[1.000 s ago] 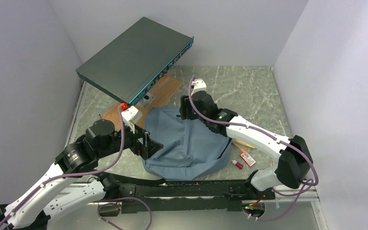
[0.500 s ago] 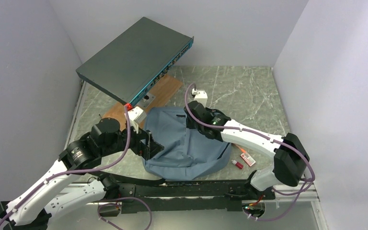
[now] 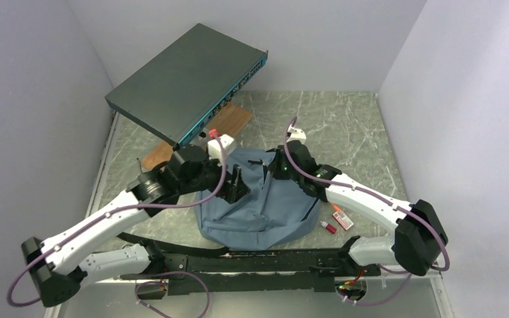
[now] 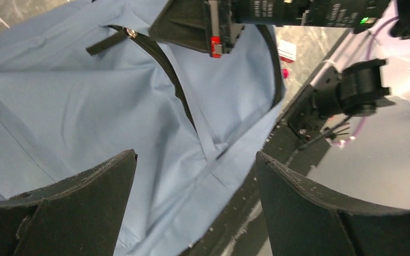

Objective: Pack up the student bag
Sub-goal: Unzip the student bag at the center of the board.

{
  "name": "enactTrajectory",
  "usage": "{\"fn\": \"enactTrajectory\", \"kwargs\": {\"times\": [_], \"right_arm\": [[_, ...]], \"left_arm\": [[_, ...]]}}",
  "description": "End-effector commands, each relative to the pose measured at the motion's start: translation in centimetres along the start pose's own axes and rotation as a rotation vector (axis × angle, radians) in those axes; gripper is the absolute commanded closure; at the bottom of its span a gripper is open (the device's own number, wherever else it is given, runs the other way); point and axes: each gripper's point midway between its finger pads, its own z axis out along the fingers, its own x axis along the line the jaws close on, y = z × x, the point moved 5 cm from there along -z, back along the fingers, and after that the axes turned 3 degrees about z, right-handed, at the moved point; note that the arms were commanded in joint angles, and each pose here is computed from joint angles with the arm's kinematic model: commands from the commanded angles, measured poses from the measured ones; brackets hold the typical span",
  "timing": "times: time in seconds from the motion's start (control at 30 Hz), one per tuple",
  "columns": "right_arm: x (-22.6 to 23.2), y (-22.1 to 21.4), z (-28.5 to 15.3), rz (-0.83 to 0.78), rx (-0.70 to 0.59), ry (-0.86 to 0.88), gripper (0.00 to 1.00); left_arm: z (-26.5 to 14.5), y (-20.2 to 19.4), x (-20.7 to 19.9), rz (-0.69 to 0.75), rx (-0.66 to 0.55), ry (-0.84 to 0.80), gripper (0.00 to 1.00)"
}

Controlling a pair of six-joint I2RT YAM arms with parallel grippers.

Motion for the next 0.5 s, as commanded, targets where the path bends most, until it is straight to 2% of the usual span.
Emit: {"fn": "enactTrajectory", "kwargs": {"times": [0.0,0.23,0.4,0.47], "right_arm": [[-0.4,1.1,-0.3,0.031,0.029,0.132,1.00],[-0.8,1.2,-0.6,0.029,0.051,0.235,1.00],[-1.4,0.7,-0.5,0.045,0.073,0.275,1.00],[-1.7,0.5,-0.6,0.050,0.077,0.279,1.00]], "left_arm": [[2.5,3.8,0.4,0.140,-0.097,0.055,0.12],[6.5,4.5,2.2,0.296,0.063,0.139,0.16],[10.5,3.9,3.3,0.281,0.301,0.150,0.15],[12.0,3.3,3.5,0.282,0.351,0.132,0.13]]}}
